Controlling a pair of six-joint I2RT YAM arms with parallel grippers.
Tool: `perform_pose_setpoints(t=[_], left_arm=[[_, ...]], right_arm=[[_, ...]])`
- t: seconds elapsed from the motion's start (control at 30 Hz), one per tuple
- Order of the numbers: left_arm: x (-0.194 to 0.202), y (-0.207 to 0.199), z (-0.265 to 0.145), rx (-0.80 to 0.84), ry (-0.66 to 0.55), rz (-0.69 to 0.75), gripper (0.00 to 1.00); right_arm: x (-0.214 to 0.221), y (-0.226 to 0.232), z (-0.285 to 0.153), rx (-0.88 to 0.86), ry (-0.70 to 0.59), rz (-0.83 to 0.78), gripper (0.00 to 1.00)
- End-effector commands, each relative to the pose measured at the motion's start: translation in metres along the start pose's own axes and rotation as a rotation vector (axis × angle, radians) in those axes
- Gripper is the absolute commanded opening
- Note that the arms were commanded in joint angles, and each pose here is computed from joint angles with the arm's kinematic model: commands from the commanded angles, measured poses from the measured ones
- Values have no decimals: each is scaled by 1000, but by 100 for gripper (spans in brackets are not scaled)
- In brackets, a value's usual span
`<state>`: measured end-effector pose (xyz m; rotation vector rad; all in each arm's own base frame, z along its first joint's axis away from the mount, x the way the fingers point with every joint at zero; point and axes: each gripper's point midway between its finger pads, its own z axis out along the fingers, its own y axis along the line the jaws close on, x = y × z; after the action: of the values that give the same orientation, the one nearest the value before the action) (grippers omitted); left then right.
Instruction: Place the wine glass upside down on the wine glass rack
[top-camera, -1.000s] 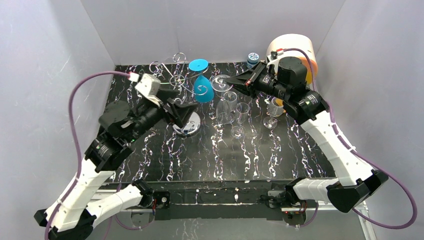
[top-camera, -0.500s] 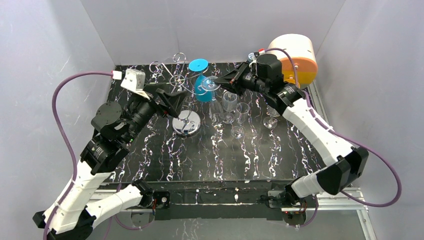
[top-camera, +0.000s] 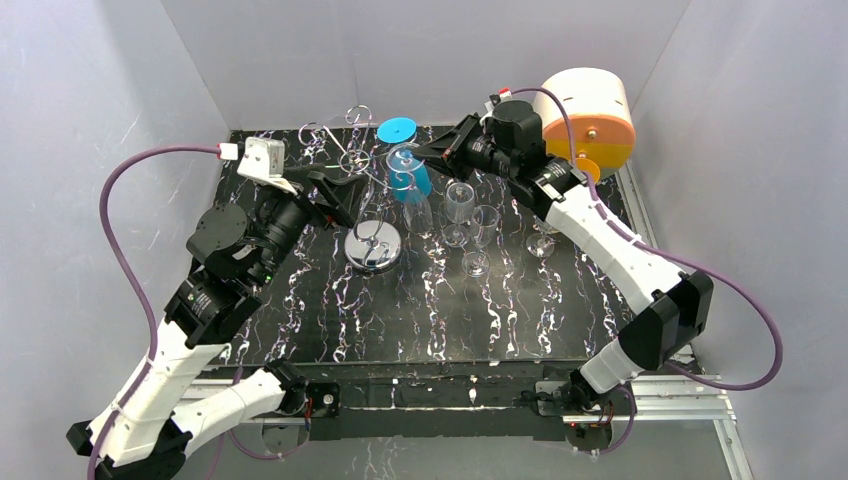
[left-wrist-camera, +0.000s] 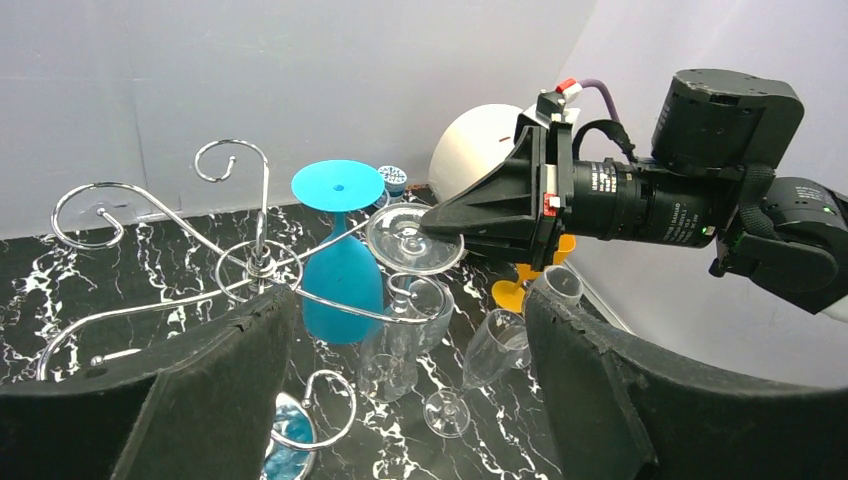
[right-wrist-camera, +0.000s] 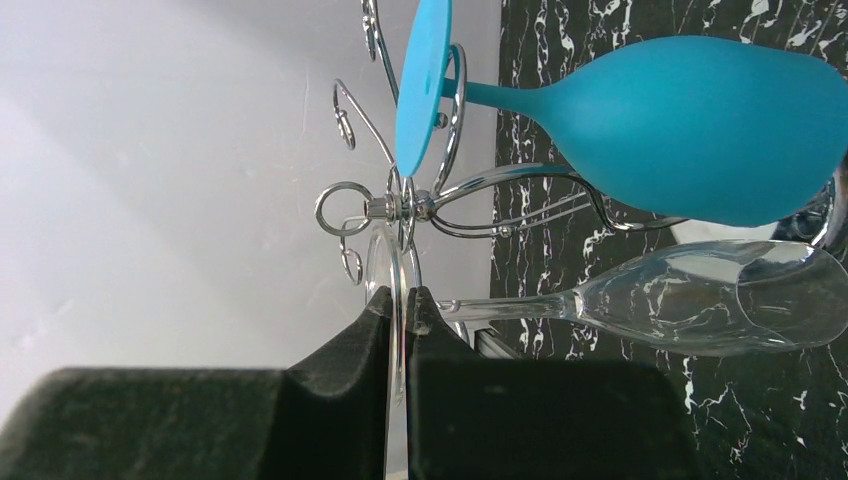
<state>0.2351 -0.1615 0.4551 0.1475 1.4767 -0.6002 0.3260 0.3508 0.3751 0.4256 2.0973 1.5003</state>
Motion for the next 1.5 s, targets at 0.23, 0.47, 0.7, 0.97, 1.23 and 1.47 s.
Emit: perform_pose_setpoints(t=[0.23,0.47,0.7,0.97,1.23,1.47], left_arm=[[-5,23,0,-137,-40,-50,81],[-7,29,-3,-175,-52,-62,81],[-5,37,9,-241,-42,-49,80],[5,38,17,-251,-19,-49,80],[8,42,19,-278,-23,-65,80],[6,41,20,-279,-26,-73,80]], right_arm=[[13,59,3,-167,42,-94,1],[25,57,2,-171,101,-76,1],[31,56,-3,-170,109,-75,1],[34,60,-11,-175,119,-73,1],[35,55,-20,-147,104,-65,1],[30,46,-31,-116,48,-70,1]])
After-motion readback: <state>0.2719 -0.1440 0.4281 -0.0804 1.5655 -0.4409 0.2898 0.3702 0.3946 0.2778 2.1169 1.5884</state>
